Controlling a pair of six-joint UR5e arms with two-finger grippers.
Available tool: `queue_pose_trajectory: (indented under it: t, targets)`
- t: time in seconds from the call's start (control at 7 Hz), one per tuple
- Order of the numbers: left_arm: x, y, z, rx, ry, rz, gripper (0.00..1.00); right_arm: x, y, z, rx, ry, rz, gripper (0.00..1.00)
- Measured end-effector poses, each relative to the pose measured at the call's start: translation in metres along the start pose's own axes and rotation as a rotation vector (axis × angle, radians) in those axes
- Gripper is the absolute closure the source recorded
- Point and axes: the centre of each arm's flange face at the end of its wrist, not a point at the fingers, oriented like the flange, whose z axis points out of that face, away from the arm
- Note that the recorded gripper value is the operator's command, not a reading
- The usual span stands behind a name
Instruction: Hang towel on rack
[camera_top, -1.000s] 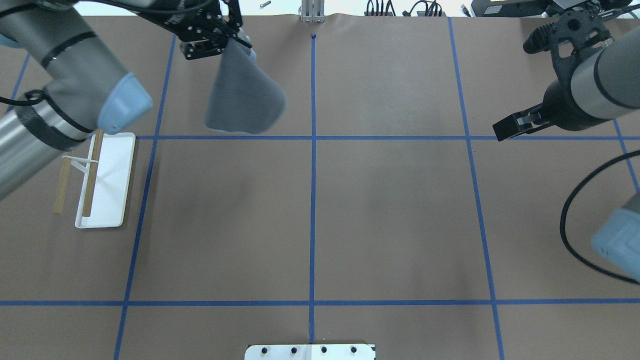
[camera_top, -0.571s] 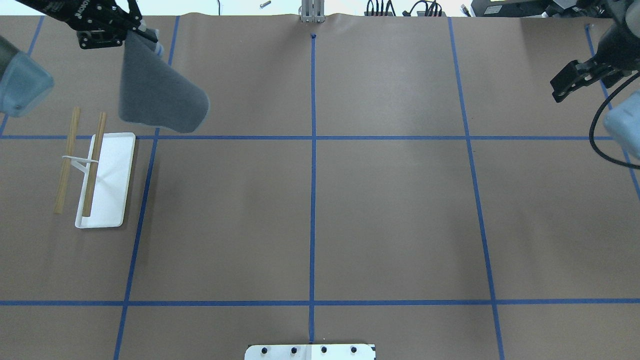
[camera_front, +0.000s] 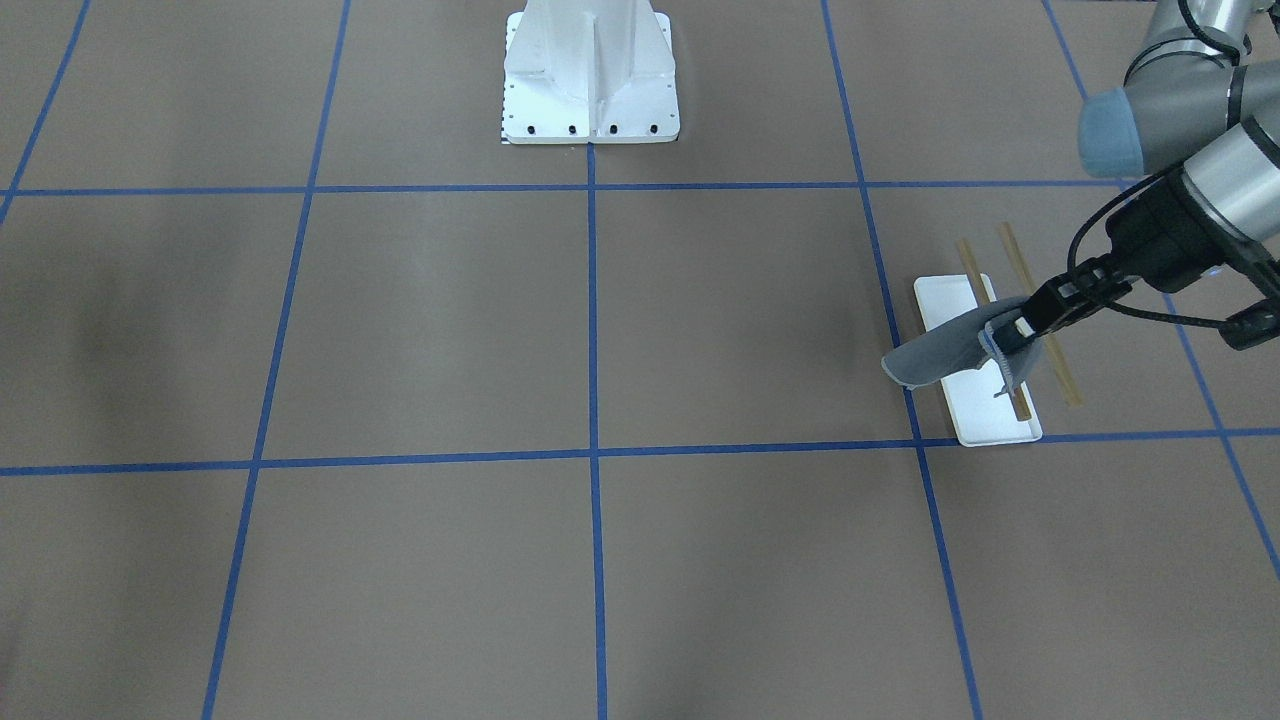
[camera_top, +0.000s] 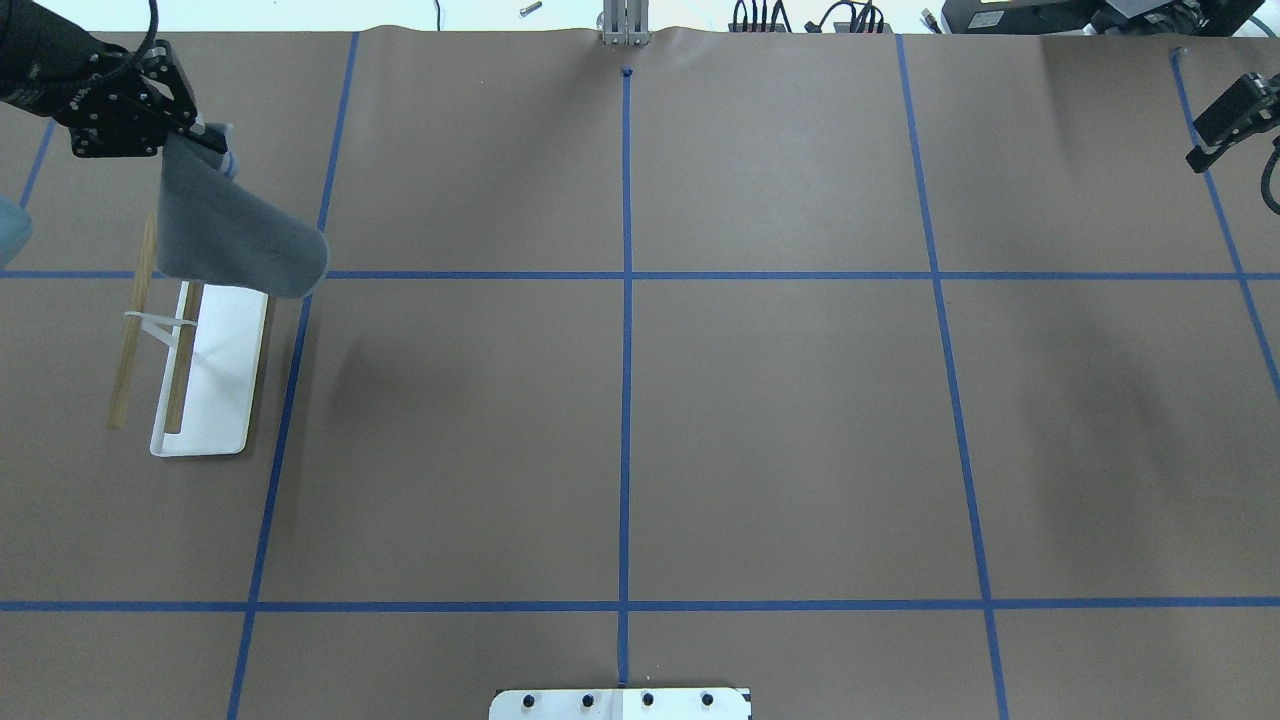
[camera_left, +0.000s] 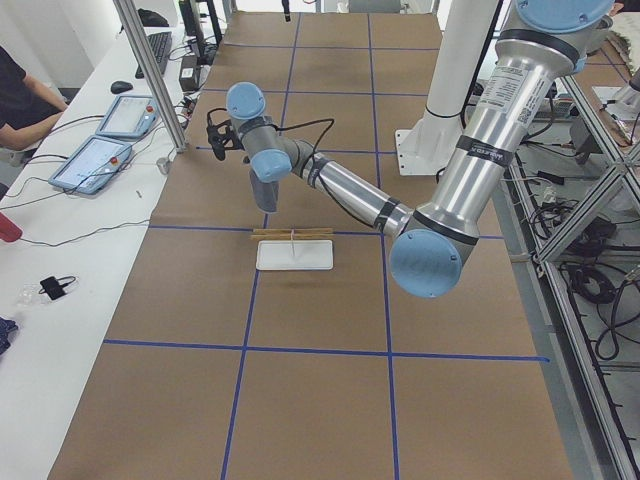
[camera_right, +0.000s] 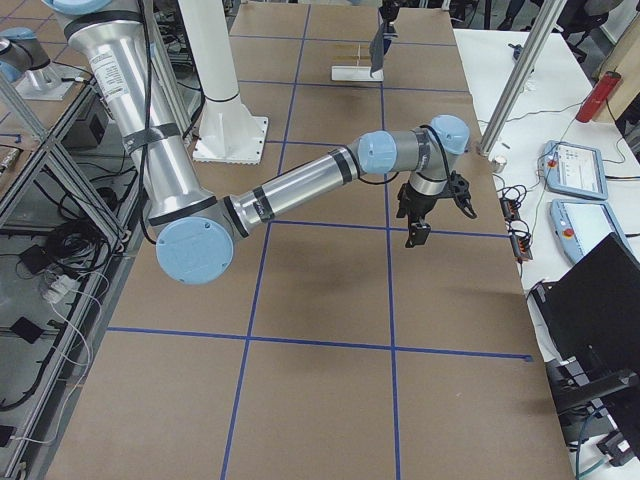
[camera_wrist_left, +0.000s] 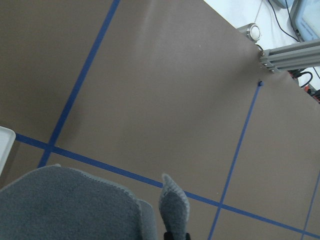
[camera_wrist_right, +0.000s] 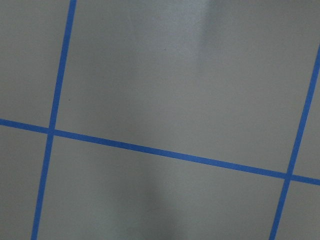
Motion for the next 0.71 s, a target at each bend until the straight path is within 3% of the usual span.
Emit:
queue_pose_trajectory:
  t: [0.43, 0.71]
  targets:
    - [-0.086, -0.003, 0.008, -0.001, -0.082, 0.019, 1.00, 0.015, 0.005, 0.009, -0.007, 0.000, -0.023, 0.00]
    - [-0.140, -0.005, -0.004, 0.009, -0.123, 0.063, 1.00, 0.025, 0.012, 0.018, 0.024, 0.012, -0.048, 0.00]
